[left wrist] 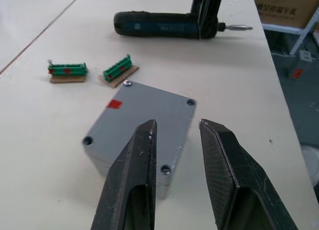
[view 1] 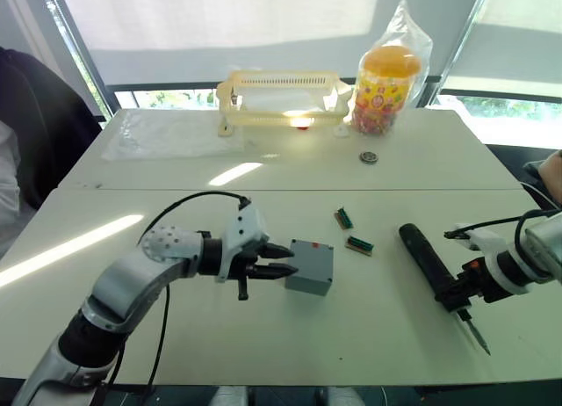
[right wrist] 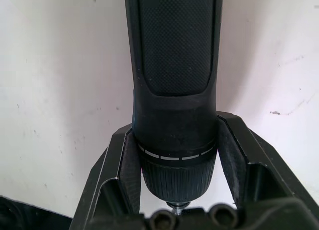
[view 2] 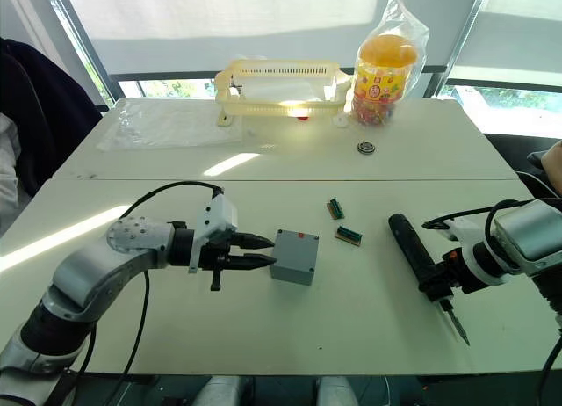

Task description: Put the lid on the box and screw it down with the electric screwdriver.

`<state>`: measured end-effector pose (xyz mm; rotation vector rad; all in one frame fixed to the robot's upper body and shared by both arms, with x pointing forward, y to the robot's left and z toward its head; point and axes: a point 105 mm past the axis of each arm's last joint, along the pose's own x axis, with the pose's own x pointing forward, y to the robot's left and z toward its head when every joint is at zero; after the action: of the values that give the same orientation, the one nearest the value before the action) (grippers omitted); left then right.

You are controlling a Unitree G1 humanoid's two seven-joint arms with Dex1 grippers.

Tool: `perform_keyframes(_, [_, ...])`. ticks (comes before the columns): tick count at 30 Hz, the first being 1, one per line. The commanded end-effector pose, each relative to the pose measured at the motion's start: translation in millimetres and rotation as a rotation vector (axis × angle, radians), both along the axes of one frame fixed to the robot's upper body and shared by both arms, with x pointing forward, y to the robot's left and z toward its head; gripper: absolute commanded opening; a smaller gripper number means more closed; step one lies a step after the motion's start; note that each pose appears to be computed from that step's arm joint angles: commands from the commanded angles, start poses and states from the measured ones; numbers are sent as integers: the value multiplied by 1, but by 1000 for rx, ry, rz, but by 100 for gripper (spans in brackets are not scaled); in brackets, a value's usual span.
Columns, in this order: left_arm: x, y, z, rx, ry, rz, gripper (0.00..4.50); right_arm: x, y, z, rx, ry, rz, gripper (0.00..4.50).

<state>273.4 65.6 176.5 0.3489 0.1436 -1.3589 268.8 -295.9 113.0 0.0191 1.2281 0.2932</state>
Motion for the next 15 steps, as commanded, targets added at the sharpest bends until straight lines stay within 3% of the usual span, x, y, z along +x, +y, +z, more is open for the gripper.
perform_keyframes(1, [17,9,21,-46,-42,6,133,25,-17,39,-9,-271,-170,176])
perform_keyframes(3, [25,13,24,-56,-33,3,133,26,-12,59,16,-409,-168,176])
perform_keyframes(7, [32,11,24,-38,0,-47,133,23,-4,111,-105,-817,-221,176])
perform_keyframes(9, [37,7,20,-13,13,-79,133,25,18,148,-152,-1136,-176,176])
perform_keyframes(10, [39,6,19,-3,16,-91,133,24,29,156,-139,-1212,-161,176])
perform_keyframes(13, [42,0,18,12,28,-139,133,29,68,166,-3,-1388,-100,176])
perform_keyframes(15, [41,-7,13,37,24,-173,133,29,101,170,225,-1480,-56,176])
